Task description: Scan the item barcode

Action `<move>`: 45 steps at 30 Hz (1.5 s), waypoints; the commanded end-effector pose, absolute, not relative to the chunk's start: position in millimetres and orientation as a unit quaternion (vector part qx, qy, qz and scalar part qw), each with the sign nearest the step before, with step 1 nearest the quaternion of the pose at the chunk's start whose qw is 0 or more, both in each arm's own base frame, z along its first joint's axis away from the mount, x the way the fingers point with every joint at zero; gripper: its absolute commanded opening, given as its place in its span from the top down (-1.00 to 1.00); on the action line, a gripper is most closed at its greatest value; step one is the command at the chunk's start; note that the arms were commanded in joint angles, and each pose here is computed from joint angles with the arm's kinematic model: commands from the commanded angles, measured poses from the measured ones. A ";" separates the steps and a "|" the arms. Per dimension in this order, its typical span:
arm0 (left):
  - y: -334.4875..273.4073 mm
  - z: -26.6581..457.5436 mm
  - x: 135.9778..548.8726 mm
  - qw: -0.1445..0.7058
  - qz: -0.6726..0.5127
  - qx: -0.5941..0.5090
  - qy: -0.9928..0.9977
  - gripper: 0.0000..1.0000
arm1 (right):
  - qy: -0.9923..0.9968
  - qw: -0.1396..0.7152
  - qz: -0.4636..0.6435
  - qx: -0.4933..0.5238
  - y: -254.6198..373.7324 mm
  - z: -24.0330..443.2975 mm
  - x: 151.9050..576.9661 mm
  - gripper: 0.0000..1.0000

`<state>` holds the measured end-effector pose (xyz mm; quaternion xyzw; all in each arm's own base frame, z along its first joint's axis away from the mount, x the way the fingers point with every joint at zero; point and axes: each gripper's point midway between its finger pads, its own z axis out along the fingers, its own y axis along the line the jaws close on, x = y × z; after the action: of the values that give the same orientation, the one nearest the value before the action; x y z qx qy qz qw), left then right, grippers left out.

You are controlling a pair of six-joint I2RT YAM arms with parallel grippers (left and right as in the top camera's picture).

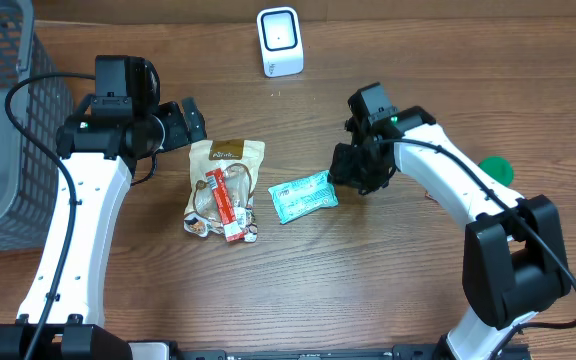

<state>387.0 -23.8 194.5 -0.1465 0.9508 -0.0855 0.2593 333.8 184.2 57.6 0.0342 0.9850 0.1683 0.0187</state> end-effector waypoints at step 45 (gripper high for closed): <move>-22.4 200.0 388.2 0.268 -0.082 -0.135 0.950 -1.00 | 0.968 0.039 0.249 0.013 203.0 6.0 316.9 0.65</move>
<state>387.0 -23.8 194.5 -0.1465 0.9508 -0.0853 0.2594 323.1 205.9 11.5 0.0123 0.9651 0.2578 0.0445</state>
